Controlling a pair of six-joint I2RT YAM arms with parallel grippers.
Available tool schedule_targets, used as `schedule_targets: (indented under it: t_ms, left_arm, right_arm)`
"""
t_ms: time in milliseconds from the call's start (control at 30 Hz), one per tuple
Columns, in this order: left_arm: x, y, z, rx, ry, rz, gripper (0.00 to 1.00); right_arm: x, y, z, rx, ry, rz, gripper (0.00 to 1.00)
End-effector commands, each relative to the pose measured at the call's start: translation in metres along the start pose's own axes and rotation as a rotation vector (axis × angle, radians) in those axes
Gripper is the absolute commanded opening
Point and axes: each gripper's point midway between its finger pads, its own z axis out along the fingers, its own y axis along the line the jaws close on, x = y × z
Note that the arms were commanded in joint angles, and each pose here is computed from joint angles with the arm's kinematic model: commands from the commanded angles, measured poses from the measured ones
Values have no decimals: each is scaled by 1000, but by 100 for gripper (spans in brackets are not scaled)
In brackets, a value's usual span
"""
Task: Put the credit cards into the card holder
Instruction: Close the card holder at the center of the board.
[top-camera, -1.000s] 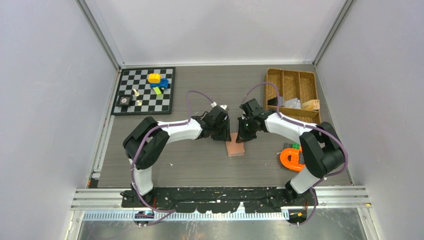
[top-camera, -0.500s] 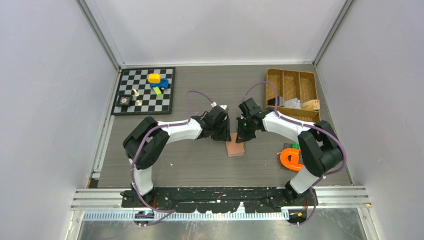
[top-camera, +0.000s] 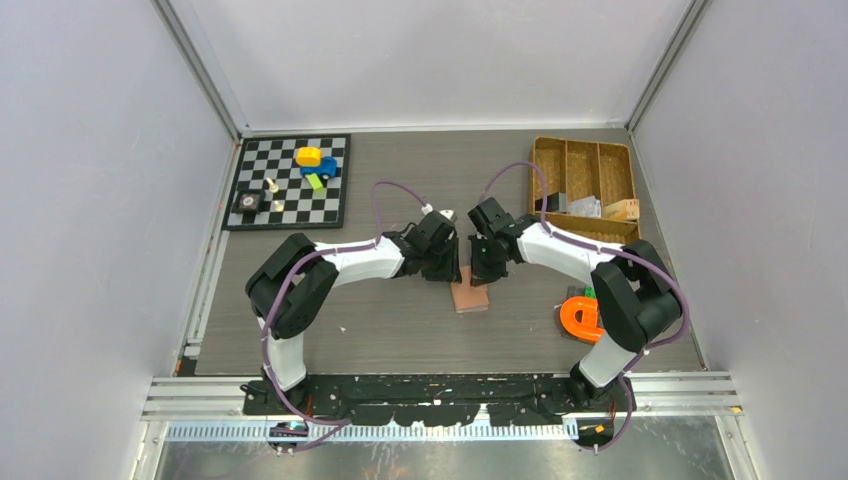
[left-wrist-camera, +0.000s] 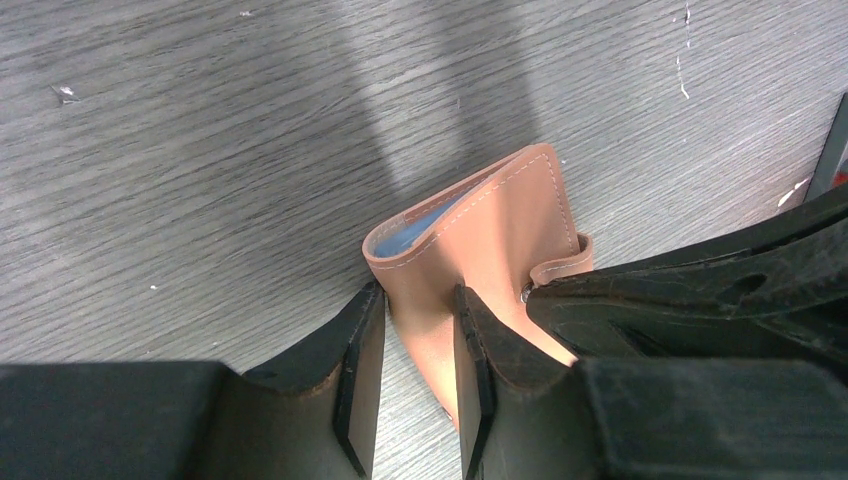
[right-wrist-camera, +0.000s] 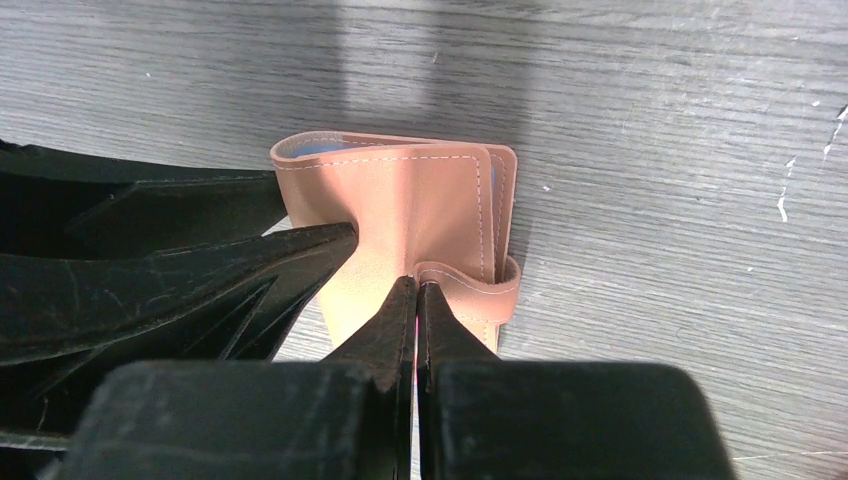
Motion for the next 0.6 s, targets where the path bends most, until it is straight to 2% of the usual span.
schedule_targets:
  t_ms: [0,567]
  left_arm:
    - [36,23,13,-80,101,30,26]
    - [37,21,13,-64,97,18,26]
  right_arm:
    - [59,-24,64,114,139,9,0]
    - [68,-30,81,188,157,15,1]
